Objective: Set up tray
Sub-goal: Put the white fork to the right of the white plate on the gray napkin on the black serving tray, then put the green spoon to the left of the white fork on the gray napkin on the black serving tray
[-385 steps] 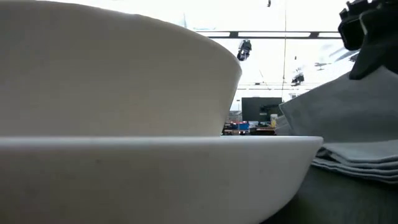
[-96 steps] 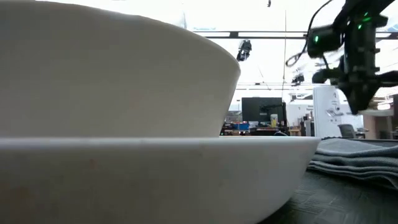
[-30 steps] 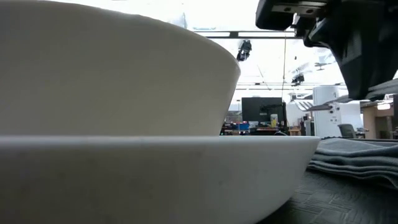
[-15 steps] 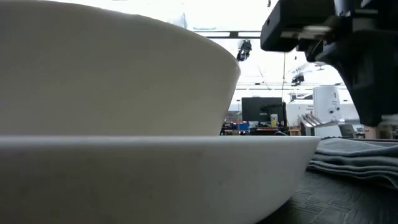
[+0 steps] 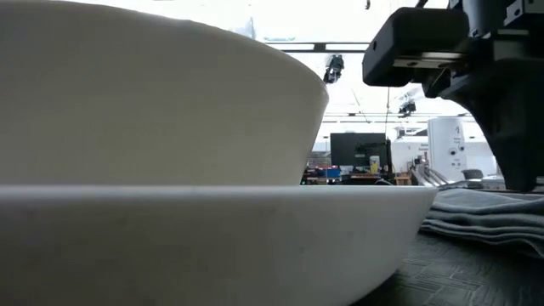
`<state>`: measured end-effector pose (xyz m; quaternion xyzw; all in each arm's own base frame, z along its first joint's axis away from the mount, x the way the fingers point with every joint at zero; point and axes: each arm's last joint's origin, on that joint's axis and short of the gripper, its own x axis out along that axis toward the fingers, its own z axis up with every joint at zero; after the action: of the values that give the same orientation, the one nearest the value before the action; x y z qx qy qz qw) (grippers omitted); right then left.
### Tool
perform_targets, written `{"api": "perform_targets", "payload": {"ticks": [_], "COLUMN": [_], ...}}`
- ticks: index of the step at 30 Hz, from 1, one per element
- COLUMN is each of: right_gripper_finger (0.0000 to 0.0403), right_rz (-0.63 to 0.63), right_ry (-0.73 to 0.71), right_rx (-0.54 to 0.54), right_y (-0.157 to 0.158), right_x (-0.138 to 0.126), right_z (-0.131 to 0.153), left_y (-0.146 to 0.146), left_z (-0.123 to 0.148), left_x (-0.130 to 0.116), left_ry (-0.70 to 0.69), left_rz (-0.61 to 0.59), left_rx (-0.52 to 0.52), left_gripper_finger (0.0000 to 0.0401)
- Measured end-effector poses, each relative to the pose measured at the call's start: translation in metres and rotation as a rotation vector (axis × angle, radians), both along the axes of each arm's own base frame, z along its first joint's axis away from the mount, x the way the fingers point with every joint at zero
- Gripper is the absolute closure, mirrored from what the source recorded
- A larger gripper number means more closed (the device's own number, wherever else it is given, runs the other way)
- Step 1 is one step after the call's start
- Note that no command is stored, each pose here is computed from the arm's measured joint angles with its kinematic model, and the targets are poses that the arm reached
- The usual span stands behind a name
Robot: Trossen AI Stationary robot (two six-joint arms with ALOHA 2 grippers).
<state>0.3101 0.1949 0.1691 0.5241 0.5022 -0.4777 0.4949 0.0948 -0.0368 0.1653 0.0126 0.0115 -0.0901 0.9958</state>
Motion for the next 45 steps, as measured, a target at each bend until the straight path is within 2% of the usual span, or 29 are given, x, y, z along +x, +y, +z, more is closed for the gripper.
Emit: {"api": "perform_targets", "payload": {"ticks": [12, 22, 45], "right_gripper_finger": [0.0385, 0.0369, 0.0279], "right_rz": [-0.012, -0.012, 0.0], "right_ry": [-0.008, -0.014, 0.014], "right_rx": [0.008, 0.013, 0.069], "right_y": [-0.0007, -0.0003, 0.0013], "right_x": [-0.001, -0.0004, -0.0012], "right_z": [-0.0065, -0.0065, -0.0056], "left_y": [0.0, 0.0, 0.0], "left_z": [0.0, 0.0, 0.0], "left_x": [0.0, 0.0, 0.0], "left_ry": [0.0, 0.0, 0.0], "left_rz": [0.0, 0.0, 0.0], "left_rx": [0.0, 0.0, 0.0], "left_gripper_finger": [0.0177, 0.0177, 0.0177]}}
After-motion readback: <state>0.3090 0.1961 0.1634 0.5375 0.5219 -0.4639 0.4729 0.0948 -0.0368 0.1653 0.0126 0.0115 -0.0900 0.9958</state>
